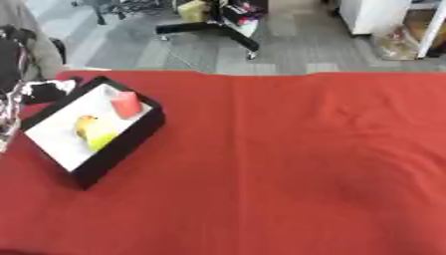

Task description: Pick up the objects with one hand, pass them to the other hand, and then place them into the box on the other side of the table.

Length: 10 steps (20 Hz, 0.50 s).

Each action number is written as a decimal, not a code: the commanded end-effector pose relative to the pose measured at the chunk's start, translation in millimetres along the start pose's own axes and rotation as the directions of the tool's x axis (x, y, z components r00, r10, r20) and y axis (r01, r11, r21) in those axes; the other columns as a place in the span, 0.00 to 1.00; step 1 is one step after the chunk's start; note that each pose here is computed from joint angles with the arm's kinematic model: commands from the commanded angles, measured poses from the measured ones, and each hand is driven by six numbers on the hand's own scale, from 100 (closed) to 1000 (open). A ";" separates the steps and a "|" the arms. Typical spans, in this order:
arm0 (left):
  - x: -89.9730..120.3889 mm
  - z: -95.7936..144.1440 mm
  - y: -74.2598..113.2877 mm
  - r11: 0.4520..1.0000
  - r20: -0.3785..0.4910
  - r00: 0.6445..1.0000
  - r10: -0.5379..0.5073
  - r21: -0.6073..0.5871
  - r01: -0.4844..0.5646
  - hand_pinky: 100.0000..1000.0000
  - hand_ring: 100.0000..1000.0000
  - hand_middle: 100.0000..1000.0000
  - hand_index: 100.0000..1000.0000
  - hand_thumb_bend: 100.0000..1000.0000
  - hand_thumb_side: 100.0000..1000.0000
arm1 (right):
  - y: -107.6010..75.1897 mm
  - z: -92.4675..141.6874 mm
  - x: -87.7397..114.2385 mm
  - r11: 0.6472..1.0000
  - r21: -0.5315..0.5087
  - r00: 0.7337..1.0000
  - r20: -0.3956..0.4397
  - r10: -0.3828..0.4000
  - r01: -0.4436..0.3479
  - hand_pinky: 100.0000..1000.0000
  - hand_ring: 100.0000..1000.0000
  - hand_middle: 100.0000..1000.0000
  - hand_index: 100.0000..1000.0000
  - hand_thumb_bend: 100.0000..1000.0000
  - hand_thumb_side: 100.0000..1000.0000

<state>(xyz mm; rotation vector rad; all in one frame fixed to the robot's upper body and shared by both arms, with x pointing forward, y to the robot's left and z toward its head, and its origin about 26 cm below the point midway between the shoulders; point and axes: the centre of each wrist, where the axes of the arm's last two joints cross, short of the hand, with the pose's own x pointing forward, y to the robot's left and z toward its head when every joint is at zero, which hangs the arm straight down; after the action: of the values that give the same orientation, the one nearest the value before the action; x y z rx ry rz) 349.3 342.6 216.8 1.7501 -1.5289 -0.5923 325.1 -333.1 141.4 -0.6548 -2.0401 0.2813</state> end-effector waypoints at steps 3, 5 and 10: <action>41.0 27.0 49.7 0.841 0.141 0.865 0.481 0.205 -0.501 0.67 0.50 0.53 0.74 0.39 0.58 | 0.7 4.7 1.4 0.998 -0.057 0.999 0.001 -0.032 0.032 0.70 0.36 0.43 0.82 0.00 0.94; 53.9 40.1 41.7 0.713 0.177 0.737 0.652 0.187 -0.676 0.66 0.49 0.52 0.73 0.35 0.62 | 4.1 9.5 1.5 0.995 -0.081 0.998 0.009 -0.061 0.061 0.69 0.36 0.43 0.82 0.00 0.92; 90.3 72.5 18.2 0.360 0.194 0.368 0.909 0.077 -0.930 0.66 0.49 0.51 0.72 0.25 0.78 | 10.0 25.8 4.7 0.982 -0.127 0.989 0.072 -0.132 0.140 0.71 0.40 0.48 0.83 0.00 0.86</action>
<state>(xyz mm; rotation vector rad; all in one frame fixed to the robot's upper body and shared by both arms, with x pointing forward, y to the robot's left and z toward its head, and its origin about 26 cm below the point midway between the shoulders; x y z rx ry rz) 303.6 248.0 192.4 0.7587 -2.3096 0.0162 307.2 -320.9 115.5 -0.5887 -2.1038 0.1026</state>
